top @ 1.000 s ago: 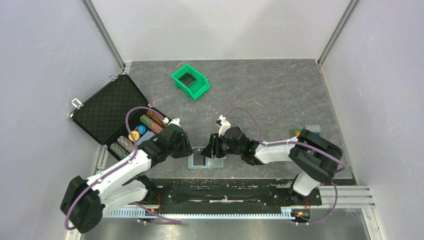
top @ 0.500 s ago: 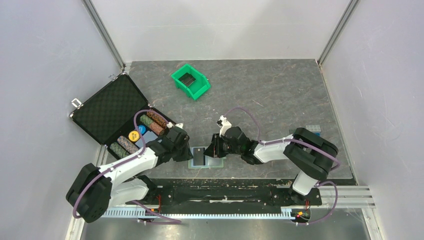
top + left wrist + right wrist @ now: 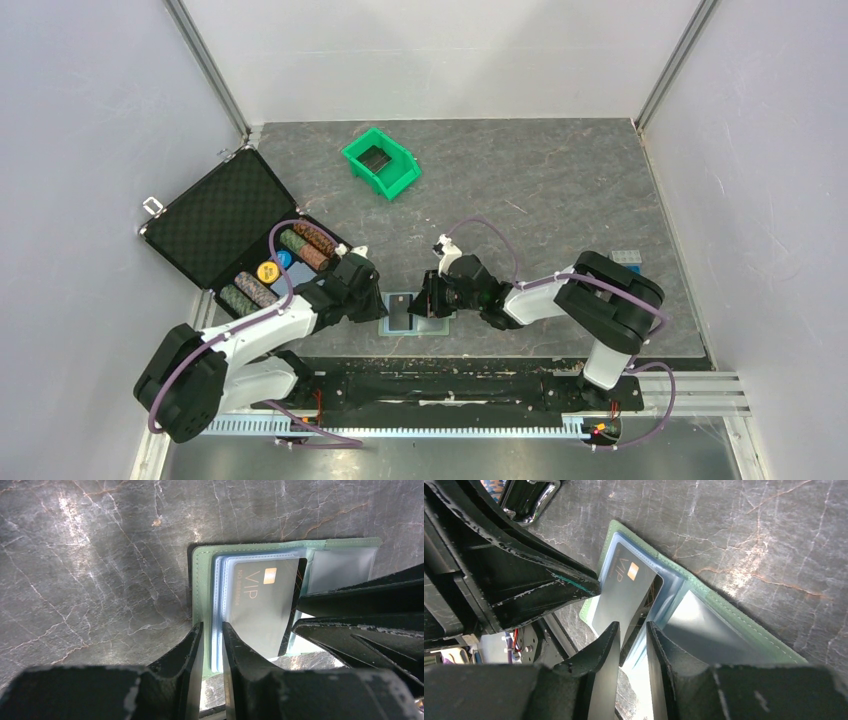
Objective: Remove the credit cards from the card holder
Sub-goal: Remove the credit card from the card holder.
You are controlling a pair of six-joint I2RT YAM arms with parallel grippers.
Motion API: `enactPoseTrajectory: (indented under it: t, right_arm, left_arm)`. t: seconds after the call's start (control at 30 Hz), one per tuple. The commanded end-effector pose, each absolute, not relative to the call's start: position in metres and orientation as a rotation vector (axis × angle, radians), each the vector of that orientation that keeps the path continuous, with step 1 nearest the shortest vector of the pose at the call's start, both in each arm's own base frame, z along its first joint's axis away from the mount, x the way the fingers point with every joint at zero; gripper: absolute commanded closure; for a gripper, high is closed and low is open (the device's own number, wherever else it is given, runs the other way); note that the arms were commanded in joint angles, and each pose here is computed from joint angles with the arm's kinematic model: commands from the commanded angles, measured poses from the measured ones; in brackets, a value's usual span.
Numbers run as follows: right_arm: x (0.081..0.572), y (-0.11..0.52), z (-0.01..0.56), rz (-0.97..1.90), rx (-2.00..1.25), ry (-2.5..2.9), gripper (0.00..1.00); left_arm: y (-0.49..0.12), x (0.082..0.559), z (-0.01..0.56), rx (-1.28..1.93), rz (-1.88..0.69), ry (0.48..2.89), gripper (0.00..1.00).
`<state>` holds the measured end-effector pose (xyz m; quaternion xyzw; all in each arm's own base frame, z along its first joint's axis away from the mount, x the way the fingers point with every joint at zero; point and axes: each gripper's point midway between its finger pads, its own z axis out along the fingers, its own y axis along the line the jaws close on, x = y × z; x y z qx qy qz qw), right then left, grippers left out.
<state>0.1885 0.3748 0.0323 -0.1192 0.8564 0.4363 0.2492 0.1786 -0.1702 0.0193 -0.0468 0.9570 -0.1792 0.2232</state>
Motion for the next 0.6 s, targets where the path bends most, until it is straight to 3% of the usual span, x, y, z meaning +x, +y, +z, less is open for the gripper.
enactPoseTrajectory:
  t: [0.0, 0.57]
  right_arm:
    - [0.1923, 0.3768, 0.0325, 1.206, -0.319, 2.307, 0.72]
    - [0.1902, 0.3797, 0.0286, 1.243, -0.289, 2.316, 0.76]
  left_arm:
    - [-0.1685, 0.1764, 0.0139, -0.121, -0.494, 2.645, 0.75]
    - [-0.1702, 0.1763, 0.0121, -0.120, -0.513, 2.639, 0.75]
